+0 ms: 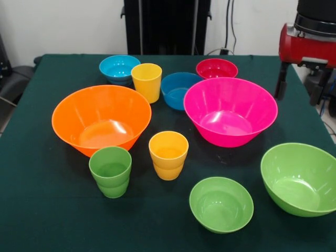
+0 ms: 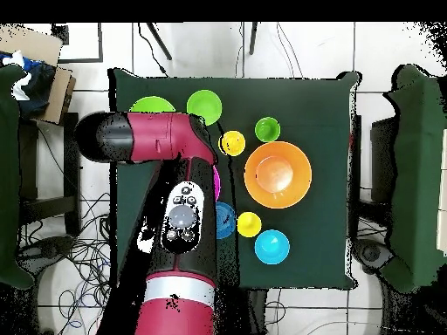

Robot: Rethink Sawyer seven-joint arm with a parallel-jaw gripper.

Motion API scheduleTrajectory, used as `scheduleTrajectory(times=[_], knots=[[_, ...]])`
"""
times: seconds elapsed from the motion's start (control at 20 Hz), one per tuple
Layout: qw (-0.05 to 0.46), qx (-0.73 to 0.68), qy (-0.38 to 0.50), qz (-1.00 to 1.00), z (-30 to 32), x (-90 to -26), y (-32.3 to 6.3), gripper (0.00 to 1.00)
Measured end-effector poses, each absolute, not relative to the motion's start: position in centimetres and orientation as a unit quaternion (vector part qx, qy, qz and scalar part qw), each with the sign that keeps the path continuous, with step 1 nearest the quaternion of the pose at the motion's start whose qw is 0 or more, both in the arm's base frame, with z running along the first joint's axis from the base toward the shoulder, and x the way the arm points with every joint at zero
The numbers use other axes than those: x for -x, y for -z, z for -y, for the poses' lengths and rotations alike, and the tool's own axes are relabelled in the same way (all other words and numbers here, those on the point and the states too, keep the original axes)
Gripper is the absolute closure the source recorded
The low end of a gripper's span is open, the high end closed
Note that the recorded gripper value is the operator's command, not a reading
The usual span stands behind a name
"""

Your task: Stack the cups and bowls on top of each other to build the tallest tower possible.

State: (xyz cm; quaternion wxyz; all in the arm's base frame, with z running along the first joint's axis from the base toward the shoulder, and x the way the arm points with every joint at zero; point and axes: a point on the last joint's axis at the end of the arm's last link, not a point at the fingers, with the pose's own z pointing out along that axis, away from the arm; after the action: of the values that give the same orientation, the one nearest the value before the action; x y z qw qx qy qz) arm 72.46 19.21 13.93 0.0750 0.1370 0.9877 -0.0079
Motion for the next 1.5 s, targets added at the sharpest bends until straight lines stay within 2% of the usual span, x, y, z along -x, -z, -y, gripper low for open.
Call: scheduleTrajectory(times=[0.55,1.5], knots=[[0.095,-0.145,-0.001,-0.985,-18.2,-73.5,-13.7,0.00],[0.097,-0.150,0.018,-0.984,-13.9,-73.9,-13.1,0.00]])
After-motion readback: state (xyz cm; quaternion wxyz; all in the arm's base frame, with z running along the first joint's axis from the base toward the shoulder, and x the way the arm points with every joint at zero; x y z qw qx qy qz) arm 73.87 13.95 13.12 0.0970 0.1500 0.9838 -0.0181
